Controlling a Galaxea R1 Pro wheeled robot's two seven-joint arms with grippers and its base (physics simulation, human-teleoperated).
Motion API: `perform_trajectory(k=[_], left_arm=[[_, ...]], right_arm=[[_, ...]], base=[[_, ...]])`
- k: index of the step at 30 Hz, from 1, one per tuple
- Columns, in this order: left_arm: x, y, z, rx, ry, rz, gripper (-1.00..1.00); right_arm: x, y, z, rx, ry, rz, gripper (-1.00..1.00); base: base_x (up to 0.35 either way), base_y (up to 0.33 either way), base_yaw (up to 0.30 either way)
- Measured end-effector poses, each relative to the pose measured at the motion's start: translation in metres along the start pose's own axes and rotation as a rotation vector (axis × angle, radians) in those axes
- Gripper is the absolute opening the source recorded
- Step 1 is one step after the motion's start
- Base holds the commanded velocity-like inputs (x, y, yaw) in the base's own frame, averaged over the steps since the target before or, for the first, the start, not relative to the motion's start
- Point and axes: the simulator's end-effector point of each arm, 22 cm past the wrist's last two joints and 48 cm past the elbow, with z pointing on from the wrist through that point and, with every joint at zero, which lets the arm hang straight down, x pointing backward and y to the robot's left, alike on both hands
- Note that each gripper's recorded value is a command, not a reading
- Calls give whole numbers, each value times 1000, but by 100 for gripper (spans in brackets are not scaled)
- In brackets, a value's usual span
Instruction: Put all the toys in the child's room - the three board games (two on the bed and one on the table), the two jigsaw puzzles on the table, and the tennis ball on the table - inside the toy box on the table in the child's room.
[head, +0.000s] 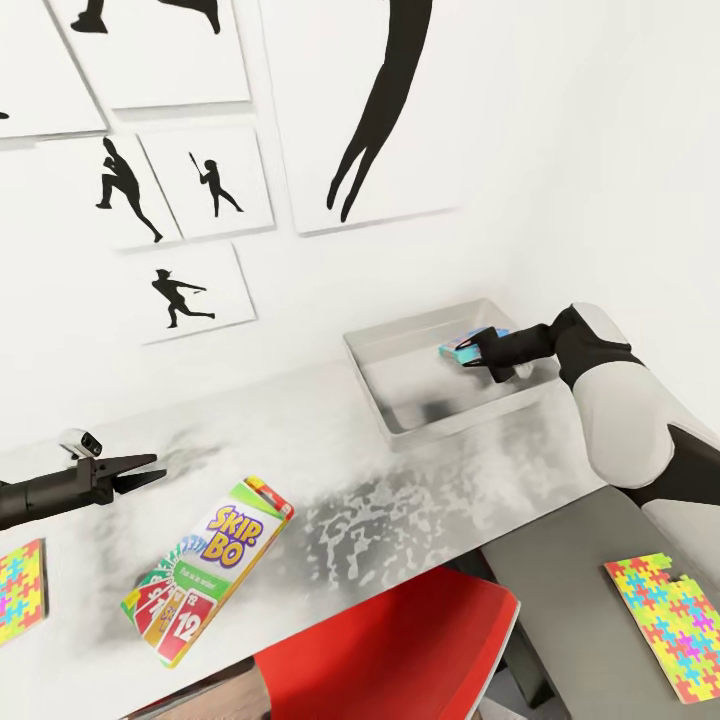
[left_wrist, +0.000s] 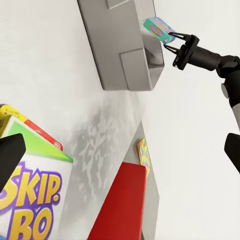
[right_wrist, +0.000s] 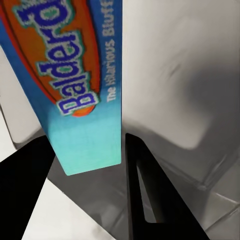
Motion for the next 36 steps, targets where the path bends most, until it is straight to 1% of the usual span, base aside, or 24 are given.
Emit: perform_trajectory(k=[21,26,36], left_arm=[[-1,-1,-1,0,-1,1,100],[-1,-1,0,1,-1,1,100],[1,5,1,-3,3,-8,100]], right_arm=[[-11,-5,-7,1,-19,13,-100],[-14,-2,-9,-3,-24,12,-100],[-16,-3,-5,2,-22,12,-100]], base=[[0,0,0],[0,0,0],[0,0,0]])
